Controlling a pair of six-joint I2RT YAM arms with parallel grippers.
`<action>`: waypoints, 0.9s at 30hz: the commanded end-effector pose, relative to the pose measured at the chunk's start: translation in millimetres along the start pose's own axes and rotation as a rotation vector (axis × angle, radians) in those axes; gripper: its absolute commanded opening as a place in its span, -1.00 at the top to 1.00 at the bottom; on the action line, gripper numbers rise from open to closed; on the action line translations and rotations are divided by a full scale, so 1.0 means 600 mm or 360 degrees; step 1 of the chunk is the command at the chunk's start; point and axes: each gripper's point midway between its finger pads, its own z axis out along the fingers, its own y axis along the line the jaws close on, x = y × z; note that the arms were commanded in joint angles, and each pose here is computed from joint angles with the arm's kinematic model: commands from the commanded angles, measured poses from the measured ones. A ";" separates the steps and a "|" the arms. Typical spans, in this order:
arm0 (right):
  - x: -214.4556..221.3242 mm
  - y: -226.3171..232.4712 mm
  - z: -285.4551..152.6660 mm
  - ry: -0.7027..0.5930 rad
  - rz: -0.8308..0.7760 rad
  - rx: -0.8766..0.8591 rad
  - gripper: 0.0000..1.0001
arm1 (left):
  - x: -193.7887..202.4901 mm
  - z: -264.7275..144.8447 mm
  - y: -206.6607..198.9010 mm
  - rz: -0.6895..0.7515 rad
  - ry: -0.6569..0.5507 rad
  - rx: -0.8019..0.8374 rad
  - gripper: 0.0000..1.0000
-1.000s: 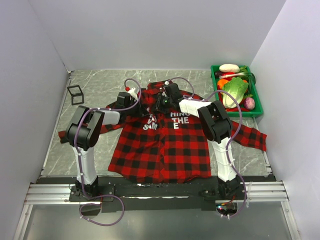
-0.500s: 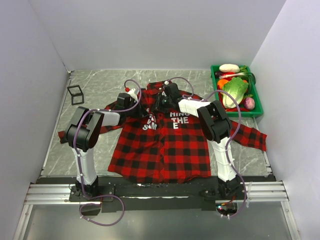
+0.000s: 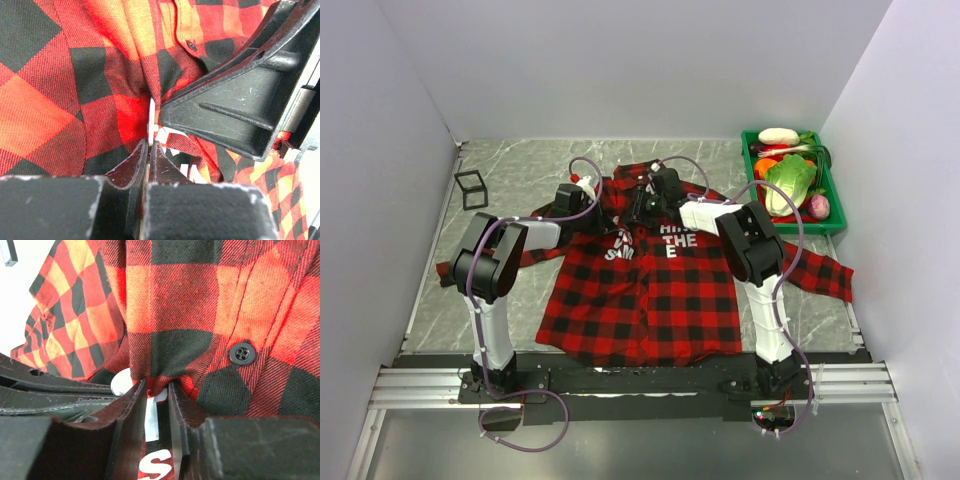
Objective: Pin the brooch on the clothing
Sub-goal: Pin the brooch to the clothes.
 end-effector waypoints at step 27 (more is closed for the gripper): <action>-0.010 0.014 -0.044 -0.0030 0.0037 -0.0209 0.23 | 0.020 0.008 0.008 -0.0134 0.0118 0.0107 0.98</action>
